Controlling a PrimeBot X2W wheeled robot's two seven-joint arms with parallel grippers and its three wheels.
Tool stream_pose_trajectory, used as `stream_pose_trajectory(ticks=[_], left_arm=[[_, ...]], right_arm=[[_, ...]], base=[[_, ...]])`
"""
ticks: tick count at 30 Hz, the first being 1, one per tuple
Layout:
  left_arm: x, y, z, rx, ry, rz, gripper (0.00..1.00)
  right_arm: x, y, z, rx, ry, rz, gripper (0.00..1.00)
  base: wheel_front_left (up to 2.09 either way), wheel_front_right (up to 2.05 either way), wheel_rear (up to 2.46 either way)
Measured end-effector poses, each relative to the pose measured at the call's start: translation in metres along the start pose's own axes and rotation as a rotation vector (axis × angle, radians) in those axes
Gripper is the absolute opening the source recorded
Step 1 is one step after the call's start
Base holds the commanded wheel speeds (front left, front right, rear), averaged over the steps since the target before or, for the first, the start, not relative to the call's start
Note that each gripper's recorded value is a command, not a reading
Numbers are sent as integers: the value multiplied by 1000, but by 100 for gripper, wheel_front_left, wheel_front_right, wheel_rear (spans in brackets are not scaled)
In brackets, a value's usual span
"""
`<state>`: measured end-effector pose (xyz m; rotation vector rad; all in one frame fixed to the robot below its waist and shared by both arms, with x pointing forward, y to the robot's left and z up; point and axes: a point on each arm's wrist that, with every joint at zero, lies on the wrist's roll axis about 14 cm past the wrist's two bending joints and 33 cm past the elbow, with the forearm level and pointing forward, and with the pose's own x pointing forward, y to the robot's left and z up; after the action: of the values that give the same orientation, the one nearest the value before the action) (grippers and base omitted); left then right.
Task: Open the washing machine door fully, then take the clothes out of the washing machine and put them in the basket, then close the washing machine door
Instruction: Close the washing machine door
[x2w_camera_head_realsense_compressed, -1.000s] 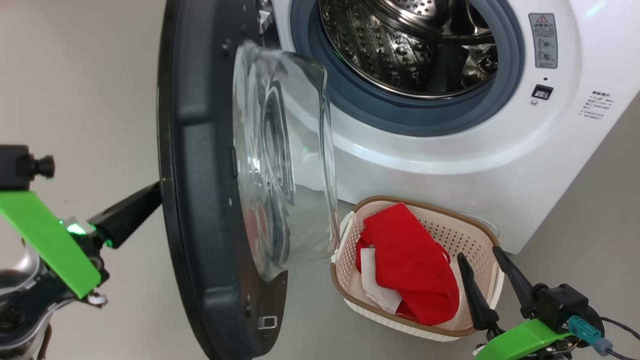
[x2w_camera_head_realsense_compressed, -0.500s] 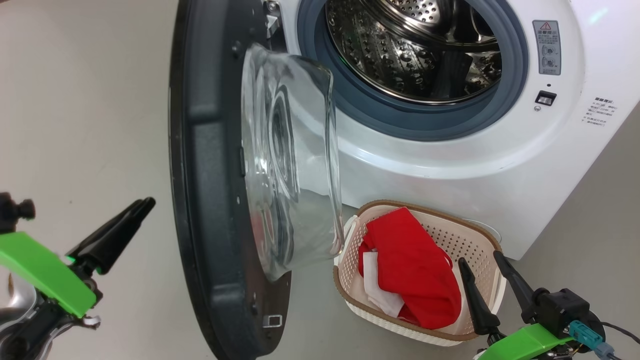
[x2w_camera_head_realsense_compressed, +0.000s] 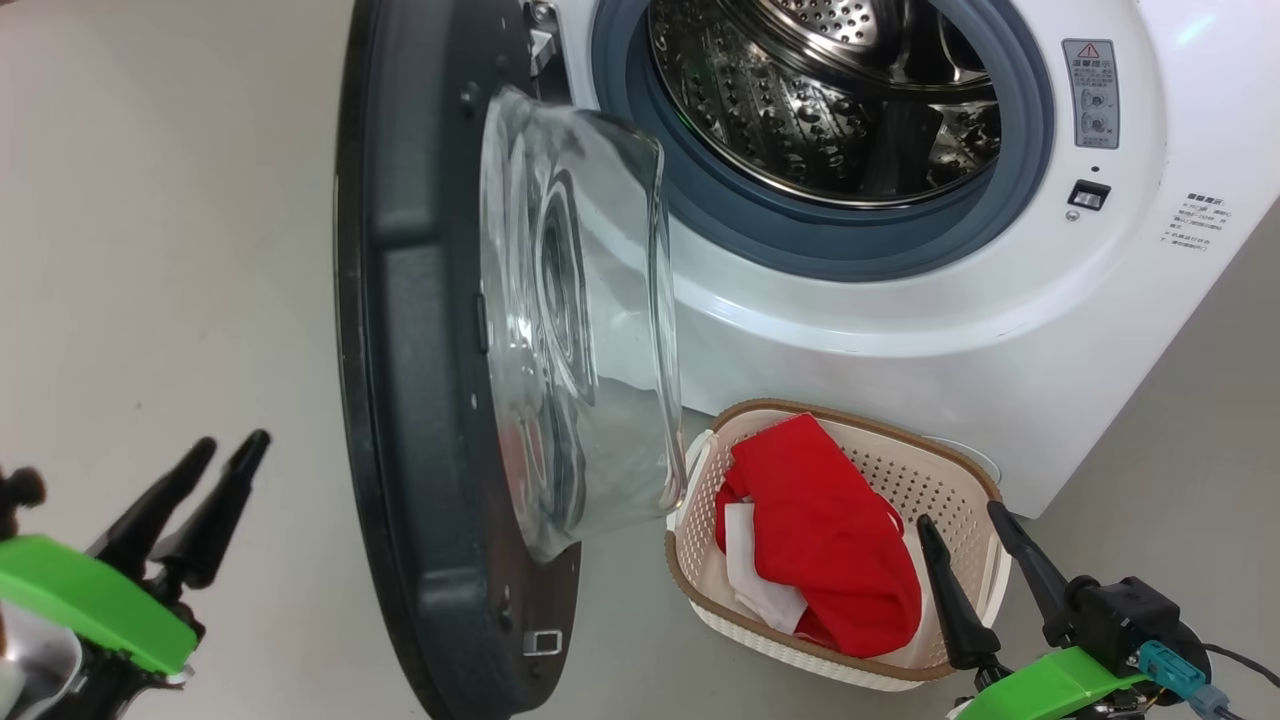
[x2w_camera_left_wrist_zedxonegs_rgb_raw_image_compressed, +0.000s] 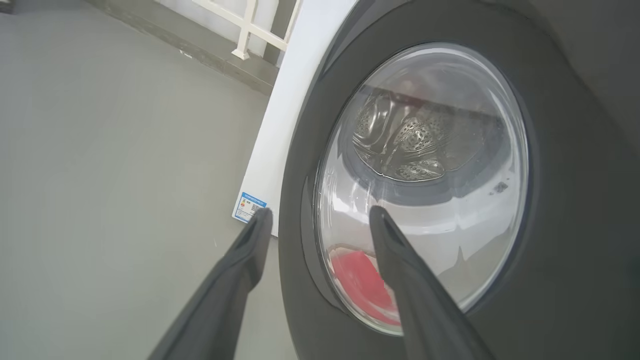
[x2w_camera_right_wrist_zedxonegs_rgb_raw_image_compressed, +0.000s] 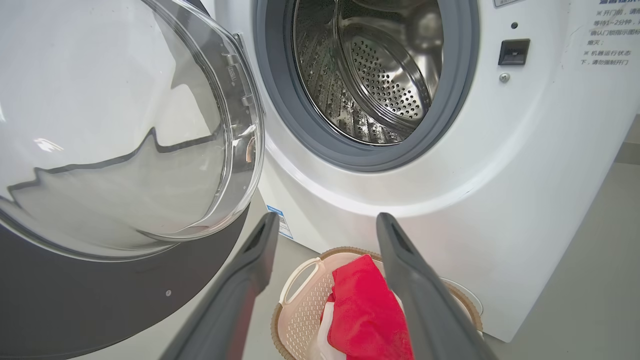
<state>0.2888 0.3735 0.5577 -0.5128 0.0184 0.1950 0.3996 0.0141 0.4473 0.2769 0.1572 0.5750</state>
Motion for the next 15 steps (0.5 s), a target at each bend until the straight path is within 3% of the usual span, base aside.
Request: stream_pose_trajectory(ticks=[15], left_arm=[[-5,29,-9,148,-116,104,100]], right_arm=[[2,3,4,-1,-14,9,100]], base=[[0,0,0]])
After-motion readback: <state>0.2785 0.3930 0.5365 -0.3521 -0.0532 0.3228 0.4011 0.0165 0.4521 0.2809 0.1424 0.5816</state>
